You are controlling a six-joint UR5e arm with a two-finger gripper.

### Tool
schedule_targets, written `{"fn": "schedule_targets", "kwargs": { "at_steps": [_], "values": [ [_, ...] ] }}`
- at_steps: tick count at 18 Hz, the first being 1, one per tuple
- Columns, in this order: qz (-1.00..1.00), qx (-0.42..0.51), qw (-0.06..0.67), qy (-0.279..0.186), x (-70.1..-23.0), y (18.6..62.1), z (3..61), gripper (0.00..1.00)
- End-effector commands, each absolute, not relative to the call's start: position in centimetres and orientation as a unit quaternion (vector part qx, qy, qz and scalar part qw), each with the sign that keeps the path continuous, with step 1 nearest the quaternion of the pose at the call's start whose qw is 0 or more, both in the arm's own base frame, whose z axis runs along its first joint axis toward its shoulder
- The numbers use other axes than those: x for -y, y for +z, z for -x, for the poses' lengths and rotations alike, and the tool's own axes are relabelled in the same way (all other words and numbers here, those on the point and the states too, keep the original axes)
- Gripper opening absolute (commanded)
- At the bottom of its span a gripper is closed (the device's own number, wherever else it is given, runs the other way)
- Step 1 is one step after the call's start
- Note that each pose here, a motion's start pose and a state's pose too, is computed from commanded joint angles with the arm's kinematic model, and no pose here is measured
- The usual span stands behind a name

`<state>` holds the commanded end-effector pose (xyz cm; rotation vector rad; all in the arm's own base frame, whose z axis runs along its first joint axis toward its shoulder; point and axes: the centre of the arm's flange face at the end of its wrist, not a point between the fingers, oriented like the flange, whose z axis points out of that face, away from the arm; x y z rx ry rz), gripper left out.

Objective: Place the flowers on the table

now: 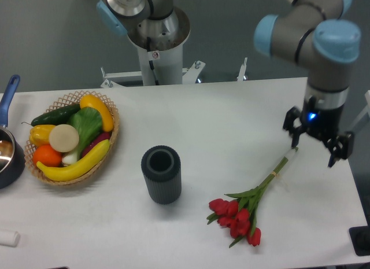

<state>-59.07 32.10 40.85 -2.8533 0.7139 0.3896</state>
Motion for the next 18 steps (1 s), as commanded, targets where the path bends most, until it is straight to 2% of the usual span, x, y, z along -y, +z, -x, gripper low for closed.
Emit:
{"fn": "schedule_targets", "kwargs": {
  "at_steps": [8, 18],
  "values": [
    [0.946, -0.289, 0.093, 0.112, -24.1, 42.3, 60.3, 1.0],
    [0.946, -0.29, 0.097, 0.11, -24.0, 42.0, 60.0, 1.0]
  ]
}}
